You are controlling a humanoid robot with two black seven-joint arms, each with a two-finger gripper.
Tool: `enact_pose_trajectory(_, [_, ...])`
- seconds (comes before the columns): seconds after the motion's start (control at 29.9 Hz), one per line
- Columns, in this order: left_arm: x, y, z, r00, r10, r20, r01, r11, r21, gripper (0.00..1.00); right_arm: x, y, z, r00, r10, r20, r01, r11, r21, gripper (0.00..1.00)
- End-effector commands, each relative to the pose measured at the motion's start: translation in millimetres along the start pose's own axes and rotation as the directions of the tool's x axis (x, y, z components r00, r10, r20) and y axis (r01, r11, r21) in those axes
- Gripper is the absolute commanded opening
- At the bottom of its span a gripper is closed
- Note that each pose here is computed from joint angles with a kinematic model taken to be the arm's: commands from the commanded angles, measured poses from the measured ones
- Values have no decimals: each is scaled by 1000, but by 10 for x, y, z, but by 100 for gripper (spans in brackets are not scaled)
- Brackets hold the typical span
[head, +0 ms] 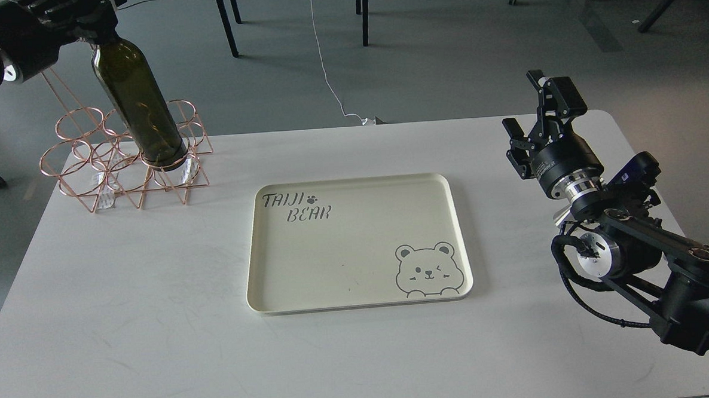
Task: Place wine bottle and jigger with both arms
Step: 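Lower the bottle into the wine rack slot with the left gripper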
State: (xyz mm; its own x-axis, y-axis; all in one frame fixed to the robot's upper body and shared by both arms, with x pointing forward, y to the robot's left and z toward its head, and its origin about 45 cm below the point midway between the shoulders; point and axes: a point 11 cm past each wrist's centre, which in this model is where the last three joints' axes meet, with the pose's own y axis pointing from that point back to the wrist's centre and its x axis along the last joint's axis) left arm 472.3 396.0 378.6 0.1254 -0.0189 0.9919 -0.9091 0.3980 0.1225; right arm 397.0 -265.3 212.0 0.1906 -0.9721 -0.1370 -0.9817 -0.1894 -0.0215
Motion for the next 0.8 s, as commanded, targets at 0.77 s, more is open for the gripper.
enact_pose_trajectory(0.77, [-625, -48, -21, 995, -70, -76, 73, 997, 28, 26, 8, 15, 20, 1000, 3, 2, -3, 1000, -4, 98])
